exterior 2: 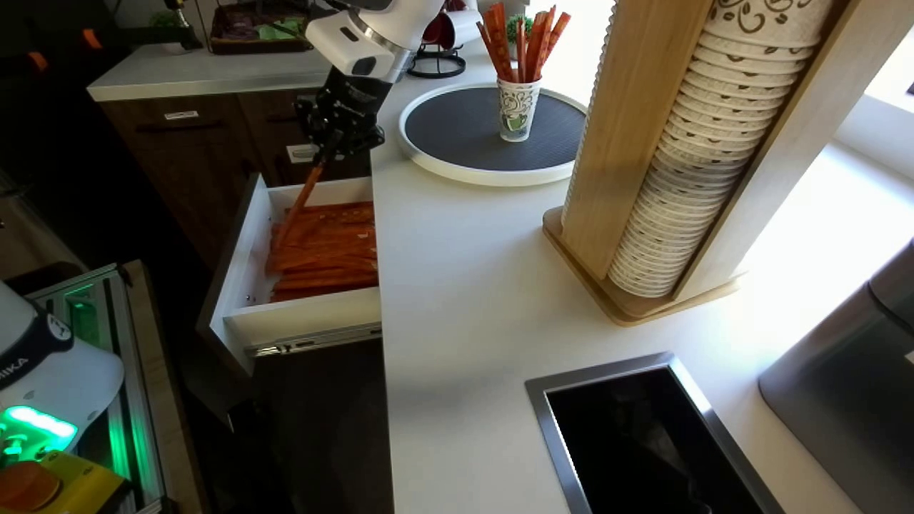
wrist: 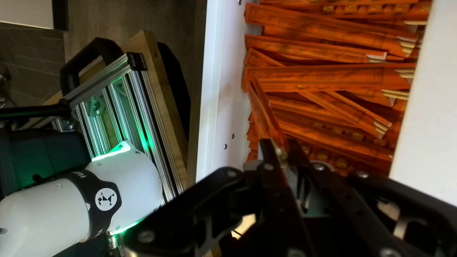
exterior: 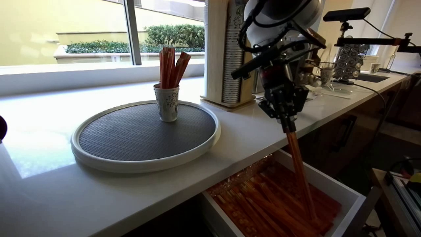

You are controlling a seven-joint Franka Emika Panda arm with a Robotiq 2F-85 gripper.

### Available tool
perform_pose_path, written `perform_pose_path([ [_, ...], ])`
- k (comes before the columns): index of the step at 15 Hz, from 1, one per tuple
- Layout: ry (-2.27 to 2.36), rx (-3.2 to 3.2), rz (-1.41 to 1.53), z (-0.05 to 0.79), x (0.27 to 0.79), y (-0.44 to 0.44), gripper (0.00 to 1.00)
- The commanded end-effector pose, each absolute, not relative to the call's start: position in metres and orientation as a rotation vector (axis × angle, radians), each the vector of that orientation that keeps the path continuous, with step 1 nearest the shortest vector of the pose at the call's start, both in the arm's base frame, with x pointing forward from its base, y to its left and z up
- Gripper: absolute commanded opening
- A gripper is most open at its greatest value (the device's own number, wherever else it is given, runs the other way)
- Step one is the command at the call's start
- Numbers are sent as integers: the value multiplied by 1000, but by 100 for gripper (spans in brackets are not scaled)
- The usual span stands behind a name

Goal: Pick one pack of chopsticks and place it in the drawer

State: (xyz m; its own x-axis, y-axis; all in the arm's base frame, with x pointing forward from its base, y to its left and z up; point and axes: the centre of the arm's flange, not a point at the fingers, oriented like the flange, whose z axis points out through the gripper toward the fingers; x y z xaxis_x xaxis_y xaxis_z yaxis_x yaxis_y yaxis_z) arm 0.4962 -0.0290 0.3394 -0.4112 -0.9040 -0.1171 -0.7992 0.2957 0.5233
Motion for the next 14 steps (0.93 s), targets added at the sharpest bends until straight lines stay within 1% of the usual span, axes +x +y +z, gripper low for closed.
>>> perform_pose_path([
  [1, -2311, 1591, -781, 315, 497, -21, 3],
  [10, -2207, 1574, -836, 278, 492, -9, 3],
  [11, -2201, 1571, -839, 277, 492, -9, 37],
  [12, -2204, 1569, -828, 278, 492, -9, 39],
  [14, -2216, 1574, -802, 284, 493, -11, 52],
])
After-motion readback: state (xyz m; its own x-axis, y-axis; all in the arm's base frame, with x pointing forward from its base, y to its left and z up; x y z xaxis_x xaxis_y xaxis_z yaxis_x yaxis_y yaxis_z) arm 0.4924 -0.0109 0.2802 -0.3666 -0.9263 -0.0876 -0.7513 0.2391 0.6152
